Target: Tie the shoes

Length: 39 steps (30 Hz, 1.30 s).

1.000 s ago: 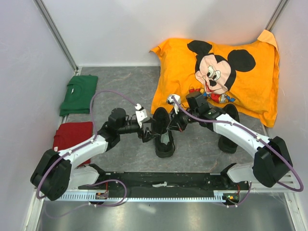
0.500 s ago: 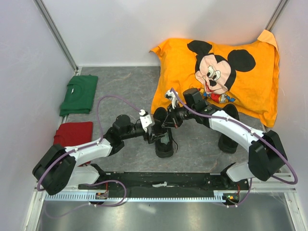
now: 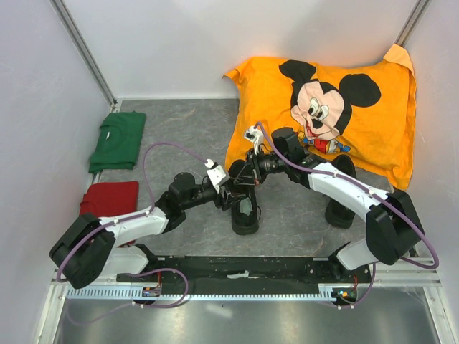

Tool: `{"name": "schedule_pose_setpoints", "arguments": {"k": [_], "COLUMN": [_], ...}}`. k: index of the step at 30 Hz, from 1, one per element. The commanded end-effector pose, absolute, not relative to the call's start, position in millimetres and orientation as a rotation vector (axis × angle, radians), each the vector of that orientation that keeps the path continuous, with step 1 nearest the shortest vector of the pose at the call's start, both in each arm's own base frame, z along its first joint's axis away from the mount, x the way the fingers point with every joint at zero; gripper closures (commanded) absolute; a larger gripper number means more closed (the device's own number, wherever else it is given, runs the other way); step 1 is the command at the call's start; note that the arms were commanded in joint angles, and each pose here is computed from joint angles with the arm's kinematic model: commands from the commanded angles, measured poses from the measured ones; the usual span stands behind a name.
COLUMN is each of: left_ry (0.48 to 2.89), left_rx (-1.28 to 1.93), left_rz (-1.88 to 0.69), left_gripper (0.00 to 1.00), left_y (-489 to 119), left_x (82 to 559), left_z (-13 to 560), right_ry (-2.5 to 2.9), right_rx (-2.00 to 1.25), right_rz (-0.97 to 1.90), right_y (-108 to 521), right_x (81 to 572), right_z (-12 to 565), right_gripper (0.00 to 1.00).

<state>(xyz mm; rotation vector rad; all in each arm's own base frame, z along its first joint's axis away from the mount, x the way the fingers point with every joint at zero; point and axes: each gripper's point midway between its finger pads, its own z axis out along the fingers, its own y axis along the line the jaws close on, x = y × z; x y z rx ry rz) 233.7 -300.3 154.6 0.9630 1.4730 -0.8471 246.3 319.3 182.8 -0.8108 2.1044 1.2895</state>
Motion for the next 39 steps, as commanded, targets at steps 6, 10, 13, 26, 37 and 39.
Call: {"name": "schedule_pose_setpoints", "arguments": {"k": [6,10,13,26,37,39], "left_ry": [1.583,1.591,1.588,1.547,1.462,1.457], "left_rx": [0.696,0.637,0.638,0.775,0.943,0.972], "left_rz": [-0.9,-0.899,-0.903,-0.869,-0.863,-0.858], "left_gripper": [0.27,0.27,0.3,0.8,0.98,0.98], "left_y": [-296.3,-295.8,-297.6,-289.6,-293.9,-294.7], "left_x": [250.4,257.1,258.2,243.6,233.7,233.1], "left_z": [160.9,164.4,165.0,158.0,153.9,150.8], "right_ry": [2.062,2.073,2.08,2.153,2.162,2.133], "right_rx": [-0.783,-0.776,-0.777,-0.76,-0.792,-0.835], "right_rz": [1.362,1.362,1.363,1.259,1.201,1.196], "right_y": [328.6,328.4,327.9,302.3,294.6,295.4], "right_x": [248.7,248.8,247.7,248.3,252.6,253.1], "right_z": [191.9,189.5,188.1,171.5,167.5,171.6], "right_gripper": [1.0,1.0,1.0,1.0,1.0,1.0]}}
